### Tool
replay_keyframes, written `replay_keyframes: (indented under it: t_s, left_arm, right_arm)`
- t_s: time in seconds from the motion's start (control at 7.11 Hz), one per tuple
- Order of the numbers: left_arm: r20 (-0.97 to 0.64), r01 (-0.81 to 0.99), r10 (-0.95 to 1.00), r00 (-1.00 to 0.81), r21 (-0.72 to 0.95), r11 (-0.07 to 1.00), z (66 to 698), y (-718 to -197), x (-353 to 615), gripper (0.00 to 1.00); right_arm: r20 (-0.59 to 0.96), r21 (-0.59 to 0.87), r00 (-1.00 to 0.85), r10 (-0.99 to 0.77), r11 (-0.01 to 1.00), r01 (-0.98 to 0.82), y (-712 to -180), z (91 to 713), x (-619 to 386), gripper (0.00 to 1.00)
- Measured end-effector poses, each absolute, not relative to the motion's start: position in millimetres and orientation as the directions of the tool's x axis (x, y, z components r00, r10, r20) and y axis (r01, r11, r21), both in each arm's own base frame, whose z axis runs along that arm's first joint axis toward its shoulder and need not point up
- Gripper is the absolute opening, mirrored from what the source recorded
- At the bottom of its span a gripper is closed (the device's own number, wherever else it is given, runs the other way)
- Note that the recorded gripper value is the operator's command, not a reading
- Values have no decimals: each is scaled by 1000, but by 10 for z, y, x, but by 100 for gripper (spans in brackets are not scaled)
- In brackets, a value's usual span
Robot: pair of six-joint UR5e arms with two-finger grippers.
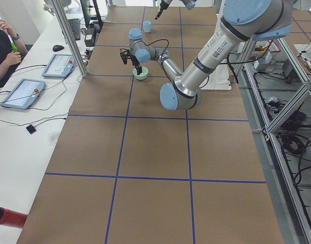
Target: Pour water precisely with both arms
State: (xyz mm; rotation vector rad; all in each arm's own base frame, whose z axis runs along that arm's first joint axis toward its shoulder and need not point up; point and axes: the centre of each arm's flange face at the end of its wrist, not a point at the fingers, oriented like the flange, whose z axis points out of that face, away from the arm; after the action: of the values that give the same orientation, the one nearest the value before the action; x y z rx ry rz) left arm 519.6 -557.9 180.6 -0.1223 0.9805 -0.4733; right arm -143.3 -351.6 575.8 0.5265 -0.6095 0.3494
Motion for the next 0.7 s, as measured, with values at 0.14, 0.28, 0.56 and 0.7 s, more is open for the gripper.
replay_keyframes:
  t_s: [0.14, 0.28, 0.56, 0.7]
  left_arm:
    - [-767, 329, -440, 468, -310, 892, 1836, -5567, 5206, 100]
    - [-764, 329, -441, 471, -312, 891, 1871, -5554, 5218, 100]
    - [-762, 329, -442, 473, -313, 891, 1894, -5545, 5227, 100]
    - [-761, 329, -442, 474, -313, 891, 1900, -5542, 5230, 100]
  right_arm:
    - [596, 417, 792, 132, 792, -445, -3483, 5828, -1581, 100]
    - [591, 458, 799, 109, 770, -444, -3461, 5963, -1673, 100]
    - [609, 515, 790, 75, 720, -465, -3443, 6274, -1753, 100]
    - [608, 538, 791, 67, 698, -473, -3450, 6318, -1806, 100]
